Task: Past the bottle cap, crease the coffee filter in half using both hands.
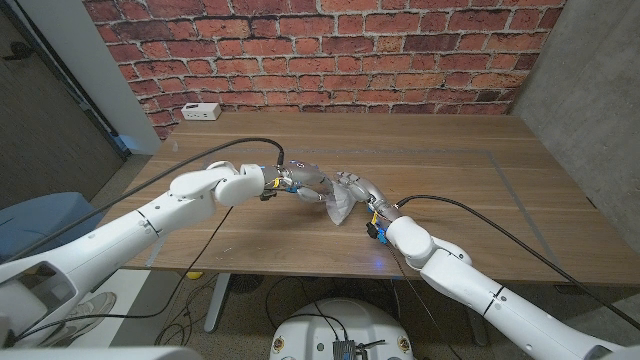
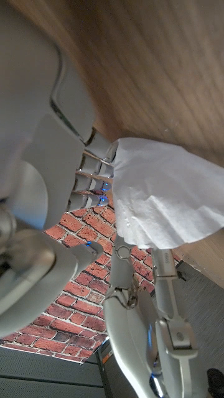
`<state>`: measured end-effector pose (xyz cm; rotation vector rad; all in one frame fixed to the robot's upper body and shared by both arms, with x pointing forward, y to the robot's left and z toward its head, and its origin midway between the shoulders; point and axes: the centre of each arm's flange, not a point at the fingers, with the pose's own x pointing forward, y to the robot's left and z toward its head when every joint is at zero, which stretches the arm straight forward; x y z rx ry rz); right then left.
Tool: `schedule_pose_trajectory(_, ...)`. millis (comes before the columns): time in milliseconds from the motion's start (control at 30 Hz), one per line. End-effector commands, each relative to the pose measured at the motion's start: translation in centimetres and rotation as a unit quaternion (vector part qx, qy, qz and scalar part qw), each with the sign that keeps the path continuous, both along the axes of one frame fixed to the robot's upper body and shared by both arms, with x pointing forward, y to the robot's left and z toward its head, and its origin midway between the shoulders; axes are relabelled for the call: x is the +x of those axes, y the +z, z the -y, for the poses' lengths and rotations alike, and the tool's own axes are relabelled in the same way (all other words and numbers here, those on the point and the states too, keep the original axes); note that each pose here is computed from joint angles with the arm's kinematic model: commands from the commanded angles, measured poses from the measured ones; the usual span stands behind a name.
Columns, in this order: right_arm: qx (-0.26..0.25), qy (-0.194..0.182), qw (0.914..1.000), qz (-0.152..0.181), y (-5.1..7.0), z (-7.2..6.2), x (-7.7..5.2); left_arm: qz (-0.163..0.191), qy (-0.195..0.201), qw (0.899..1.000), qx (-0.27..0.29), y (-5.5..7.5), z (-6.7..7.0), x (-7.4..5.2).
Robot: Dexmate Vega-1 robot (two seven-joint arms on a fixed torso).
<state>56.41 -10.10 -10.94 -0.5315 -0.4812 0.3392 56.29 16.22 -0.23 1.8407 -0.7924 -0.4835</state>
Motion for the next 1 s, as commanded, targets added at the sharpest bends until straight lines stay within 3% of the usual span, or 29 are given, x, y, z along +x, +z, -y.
schedule_pose_trajectory(33, -0.038, -0.015, 0.9991, -0.01, -0.1, 0.0, 0.5, -0.056, -0.061, 0.984, -0.155, 3.7, -2.7, -1.4)
schedule_pose_trajectory(167, -0.051, -0.017, 0.9985, -0.008, -0.2, -0.1, 0.5, -0.108, -0.12, 0.955, -0.249, 5.2, -4.0, -1.6)
schedule_pose_trajectory(333, -0.073, -0.029, 0.9969, 0.002, -0.4, -0.3, 0.4, -0.171, -0.203, 0.902, -0.34, 6.5, -5.0, -1.9)
schedule_pose_trajectory(433, -0.087, -0.034, 0.9956, 0.008, -0.5, -0.4, 0.4, -0.198, -0.25, 0.865, -0.388, 7.1, -5.3, -1.9)
schedule_pose_trajectory(467, -0.1, -0.038, 0.9942, 0.014, -0.5, -0.5, 0.4, -0.221, -0.276, 0.838, -0.416, 7.3, -5.5, -1.8)
schedule_pose_trajectory(500, -0.1, -0.039, 0.9941, 0.014, -0.5, -0.5, 0.4, -0.223, -0.279, 0.837, -0.415, 7.3, -5.5, -1.8)
schedule_pose_trajectory(533, -0.11, -0.042, 0.9929, 0.016, -0.6, -0.6, 0.4, -0.243, -0.299, 0.813, -0.437, 7.5, -5.5, -1.5)
schedule_pose_trajectory(567, -0.115, -0.042, 0.9924, 0.015, -0.7, -0.6, 0.4, -0.249, -0.308, 0.804, -0.443, 7.6, -5.6, -1.4)
schedule_pose_trajectory(667, -0.131, -0.045, 0.9903, 0.013, -1.0, -0.7, 0.5, -0.241, -0.318, 0.795, -0.456, 7.9, -5.8, -1.4)
schedule_pose_trajectory(767, -0.148, -0.046, 0.9878, 0.015, -1.2, -0.7, 0.5, -0.256, -0.328, 0.782, -0.464, 8.3, -5.9, -1.3)
schedule_pose_trajectory(1000, -0.178, -0.063, 0.981, 0.044, -1.5, -0.5, 0.0, -0.275, -0.332, 0.771, -0.469, 8.7, -5.9, -1.1)
